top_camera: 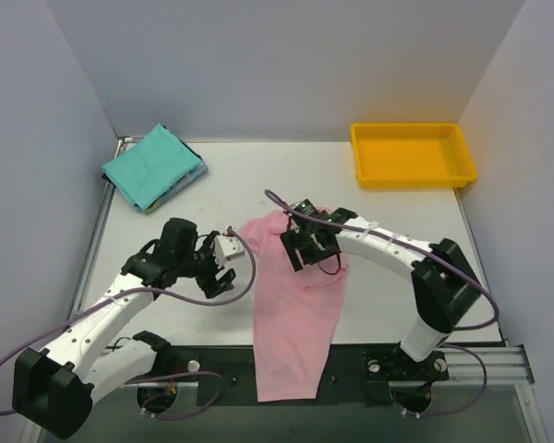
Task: Fold and stack the t-shirts
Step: Flatten out the tshirt
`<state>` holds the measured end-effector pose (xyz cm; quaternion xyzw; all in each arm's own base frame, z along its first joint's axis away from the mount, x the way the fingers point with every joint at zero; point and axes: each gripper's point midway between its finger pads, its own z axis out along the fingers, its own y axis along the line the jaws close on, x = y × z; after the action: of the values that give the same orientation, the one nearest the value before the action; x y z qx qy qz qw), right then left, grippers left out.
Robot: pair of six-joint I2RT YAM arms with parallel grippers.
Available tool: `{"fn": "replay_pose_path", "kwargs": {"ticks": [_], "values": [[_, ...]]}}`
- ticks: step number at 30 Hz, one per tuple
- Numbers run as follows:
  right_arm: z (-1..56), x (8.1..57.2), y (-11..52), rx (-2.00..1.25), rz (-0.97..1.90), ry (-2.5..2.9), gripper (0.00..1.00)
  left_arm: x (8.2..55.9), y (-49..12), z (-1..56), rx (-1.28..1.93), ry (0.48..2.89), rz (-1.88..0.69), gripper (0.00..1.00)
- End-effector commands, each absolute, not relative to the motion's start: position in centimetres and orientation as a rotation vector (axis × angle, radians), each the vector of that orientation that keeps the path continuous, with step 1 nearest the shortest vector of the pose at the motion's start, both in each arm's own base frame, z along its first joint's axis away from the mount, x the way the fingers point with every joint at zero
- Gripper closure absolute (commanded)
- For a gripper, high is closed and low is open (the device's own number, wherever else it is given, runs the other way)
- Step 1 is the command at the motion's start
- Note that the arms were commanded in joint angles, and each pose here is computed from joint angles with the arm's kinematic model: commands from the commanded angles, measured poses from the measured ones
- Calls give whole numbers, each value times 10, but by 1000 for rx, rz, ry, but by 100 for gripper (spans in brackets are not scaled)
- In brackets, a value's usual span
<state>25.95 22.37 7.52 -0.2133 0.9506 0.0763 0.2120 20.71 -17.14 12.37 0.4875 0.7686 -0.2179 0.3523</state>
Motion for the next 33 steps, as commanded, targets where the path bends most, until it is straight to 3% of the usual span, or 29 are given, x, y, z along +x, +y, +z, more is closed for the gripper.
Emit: {"fn": "replay_pose_path", "kwargs": {"ticks": [1, 2, 4, 5, 11, 16, 21, 27, 33], "values": [[43, 258, 224, -681, 18, 2716, 34, 187, -177, 121, 1464, 1834, -567, 18], [33, 260, 226, -684, -1, 2741, 36, 187, -178, 119, 1469, 1829, -560, 18], [26, 264, 225, -668, -39, 2764, 50, 188, -178, 118, 1468, 1837, -552, 18], [26, 264, 224, -675, -55, 2766, 62, 189, -178, 119, 1461, 1841, -550, 18], [58, 270, 230, -678, 6, 2699, 100, 192, -181, 125, 1452, 1834, -555, 17], [122, 287, 239, -642, 123, 2594, 100, 199, -192, 134, 1448, 1811, -584, 17], [192, 327, 188, -315, 277, 2507, 100, 189, -228, 140, 1609, 1676, -616, 14], [181, 328, 131, -124, 351, 2563, 100, 135, -298, 109, 2040, 1313, -590, 5], [176, 318, 82, 125, 363, 2539, 100, 100, -330, 78, 2286, 992, -572, 3]]}}
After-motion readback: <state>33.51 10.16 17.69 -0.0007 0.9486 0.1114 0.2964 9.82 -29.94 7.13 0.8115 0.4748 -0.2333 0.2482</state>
